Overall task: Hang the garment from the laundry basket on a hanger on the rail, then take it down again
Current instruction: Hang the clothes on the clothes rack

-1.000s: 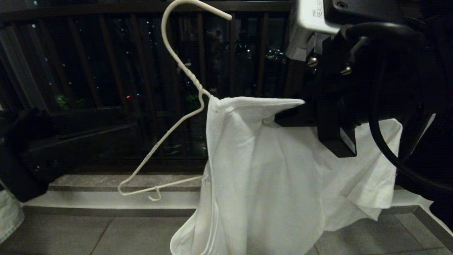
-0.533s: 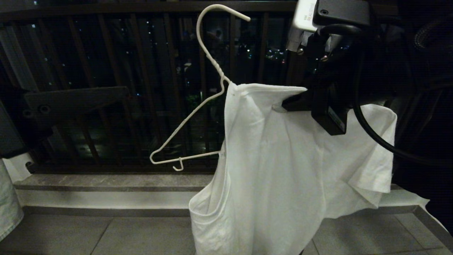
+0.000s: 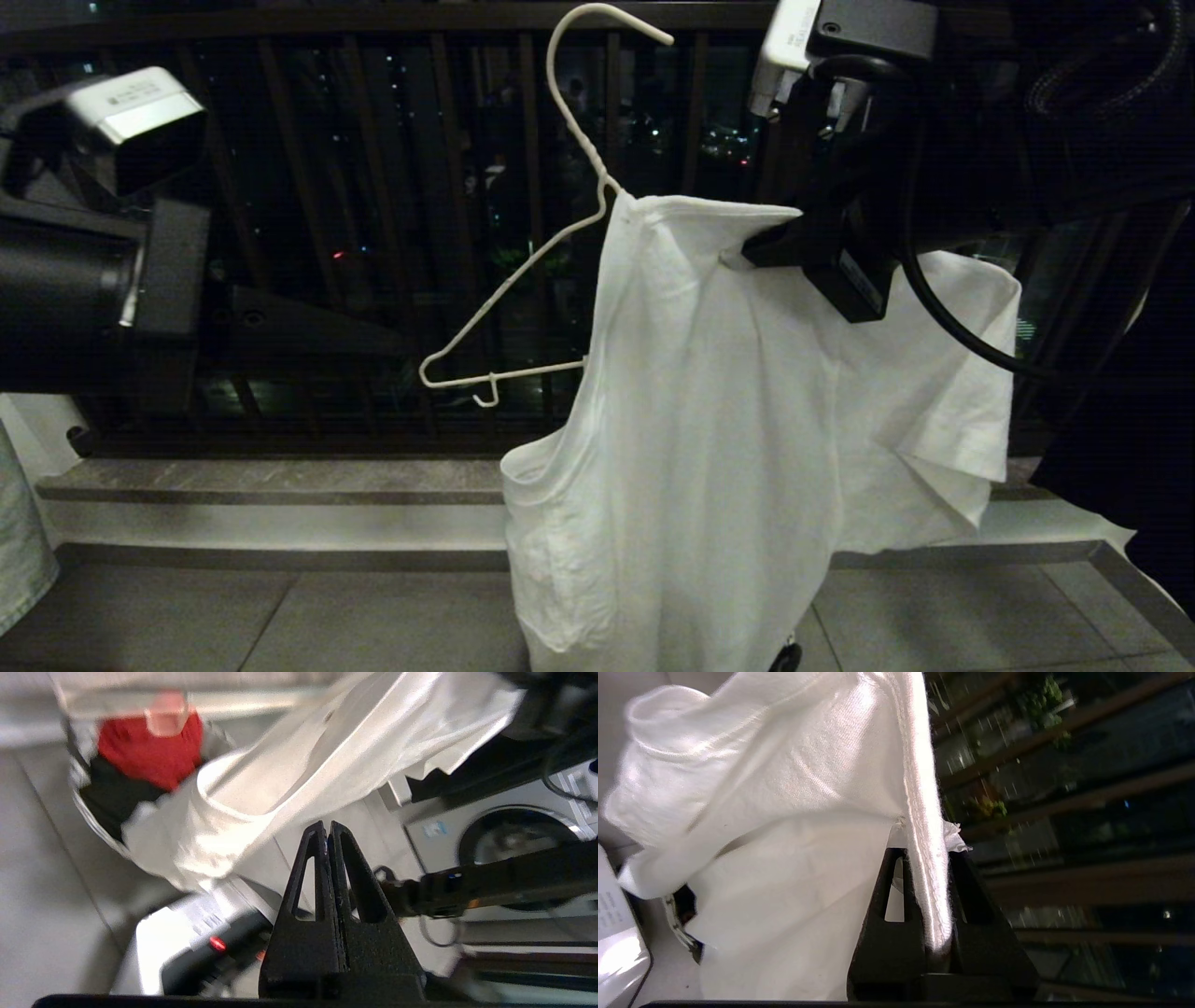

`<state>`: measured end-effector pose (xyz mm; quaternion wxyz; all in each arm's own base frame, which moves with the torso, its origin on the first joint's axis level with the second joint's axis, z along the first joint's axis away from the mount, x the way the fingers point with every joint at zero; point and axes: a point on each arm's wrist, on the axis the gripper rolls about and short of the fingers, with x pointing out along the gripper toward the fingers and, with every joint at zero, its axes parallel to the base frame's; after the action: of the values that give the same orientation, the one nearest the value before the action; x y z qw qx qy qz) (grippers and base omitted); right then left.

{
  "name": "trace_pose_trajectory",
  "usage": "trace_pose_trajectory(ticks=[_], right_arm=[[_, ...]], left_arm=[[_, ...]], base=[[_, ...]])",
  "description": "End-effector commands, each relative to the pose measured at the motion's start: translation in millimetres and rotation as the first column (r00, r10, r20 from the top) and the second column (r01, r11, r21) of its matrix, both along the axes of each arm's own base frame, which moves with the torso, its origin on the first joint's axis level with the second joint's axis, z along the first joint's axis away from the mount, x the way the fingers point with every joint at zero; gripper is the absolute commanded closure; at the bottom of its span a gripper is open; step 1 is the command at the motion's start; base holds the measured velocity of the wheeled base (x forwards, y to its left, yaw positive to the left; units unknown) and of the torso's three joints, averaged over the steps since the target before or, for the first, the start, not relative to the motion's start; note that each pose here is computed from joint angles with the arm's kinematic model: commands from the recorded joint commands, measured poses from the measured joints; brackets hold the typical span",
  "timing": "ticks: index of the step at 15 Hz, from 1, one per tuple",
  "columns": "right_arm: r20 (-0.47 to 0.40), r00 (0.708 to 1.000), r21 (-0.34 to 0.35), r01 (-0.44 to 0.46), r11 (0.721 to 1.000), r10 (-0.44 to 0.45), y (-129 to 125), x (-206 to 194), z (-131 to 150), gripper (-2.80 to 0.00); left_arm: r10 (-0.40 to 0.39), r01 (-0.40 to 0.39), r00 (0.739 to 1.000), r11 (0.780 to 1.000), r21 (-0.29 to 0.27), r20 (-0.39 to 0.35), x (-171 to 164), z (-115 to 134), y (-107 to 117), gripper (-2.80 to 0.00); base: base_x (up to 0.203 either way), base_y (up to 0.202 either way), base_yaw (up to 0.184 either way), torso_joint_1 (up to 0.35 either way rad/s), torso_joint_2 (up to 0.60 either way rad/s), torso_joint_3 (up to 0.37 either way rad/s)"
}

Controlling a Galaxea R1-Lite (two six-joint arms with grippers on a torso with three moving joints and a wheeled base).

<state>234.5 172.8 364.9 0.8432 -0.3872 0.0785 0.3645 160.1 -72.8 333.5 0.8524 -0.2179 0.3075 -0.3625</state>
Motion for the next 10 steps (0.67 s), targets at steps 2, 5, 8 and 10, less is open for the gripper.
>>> trace_pose_trajectory(ticks=[2, 5, 8, 10], right_arm=[[-0.002, 1.0, -0.006, 0.005, 1.0, -0.005, -2, 1, -1, 0.0], [0.0, 1.0, -0.005, 0.01, 1.0, -0.01, -2, 3, 0, 0.0], [0.002, 1.0, -0.003, 0.021, 1.0, -0.021, -5, 5, 0, 0.0], [0.002, 1.0, -0.003, 0.023, 1.0, -0.023, -5, 6, 0, 0.0]], left_arm=[[0.008, -0.007, 0.991, 1.0, 0.012, -0.135, 35, -18, -16, 0.0], [-0.014, 0.015, 0.987, 1.0, 0.007, -0.159, 33, -19, -24, 0.0], [0.022, -0.008, 0.977, 0.998, 0.069, -0.213, 41, -30, -33, 0.0], [0.068, -0.04, 0.97, 0.991, 0.124, -0.234, 51, -39, -39, 0.0]], base=[[0.0, 0.0, 0.0, 0.0, 0.0, 0.0], [0.0, 0.0, 0.0, 0.0, 0.0, 0.0], [0.0, 0.0, 0.0, 0.0, 0.0, 0.0], [0.0, 0.0, 0.0, 0.0, 0.0, 0.0]])
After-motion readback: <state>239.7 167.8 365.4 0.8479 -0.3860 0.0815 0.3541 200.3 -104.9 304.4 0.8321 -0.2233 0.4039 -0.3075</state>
